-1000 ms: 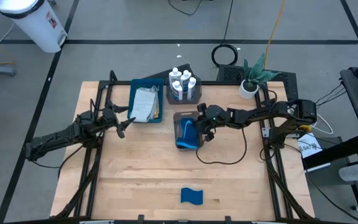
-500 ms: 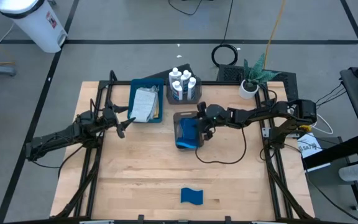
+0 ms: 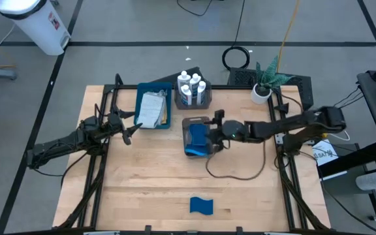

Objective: Pick & Place Kitchen Items
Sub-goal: Adjust the bottom black bin on the table

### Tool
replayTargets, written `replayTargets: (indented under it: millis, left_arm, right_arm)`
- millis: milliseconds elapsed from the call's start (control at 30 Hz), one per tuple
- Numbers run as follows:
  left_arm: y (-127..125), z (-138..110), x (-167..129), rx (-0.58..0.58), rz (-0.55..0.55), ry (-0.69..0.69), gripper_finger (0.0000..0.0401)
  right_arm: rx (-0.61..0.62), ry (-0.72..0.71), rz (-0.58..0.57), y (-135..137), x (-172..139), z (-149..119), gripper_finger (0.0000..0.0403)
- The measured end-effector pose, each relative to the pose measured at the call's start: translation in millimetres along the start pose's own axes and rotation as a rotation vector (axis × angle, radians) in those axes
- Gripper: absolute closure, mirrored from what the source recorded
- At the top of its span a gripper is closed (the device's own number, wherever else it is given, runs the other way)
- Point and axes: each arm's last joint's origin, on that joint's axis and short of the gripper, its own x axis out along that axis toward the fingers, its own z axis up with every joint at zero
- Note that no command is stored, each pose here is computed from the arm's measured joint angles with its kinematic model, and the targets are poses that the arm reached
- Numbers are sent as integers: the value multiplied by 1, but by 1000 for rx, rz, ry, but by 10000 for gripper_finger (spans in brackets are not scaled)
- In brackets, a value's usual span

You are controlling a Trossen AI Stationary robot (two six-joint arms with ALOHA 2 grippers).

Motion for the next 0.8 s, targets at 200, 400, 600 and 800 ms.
replayTargets:
  millis: [200,400,600,800]
  left_arm:
    - [0,0,0,0,0,0,118]
    - [0,0,0,0,0,0,118]
    - [0,0,0,0,0,0,118]
    - [0,0,0,0,-1,3,118]
  right_arm:
    - [156,-156,239,22,-39,21,227]
    - [239,-290,438,60,-51,14,318]
    - [260,-341,464,88,-47,-12,395]
    - [344,-281,489,106,-31,-29,396]
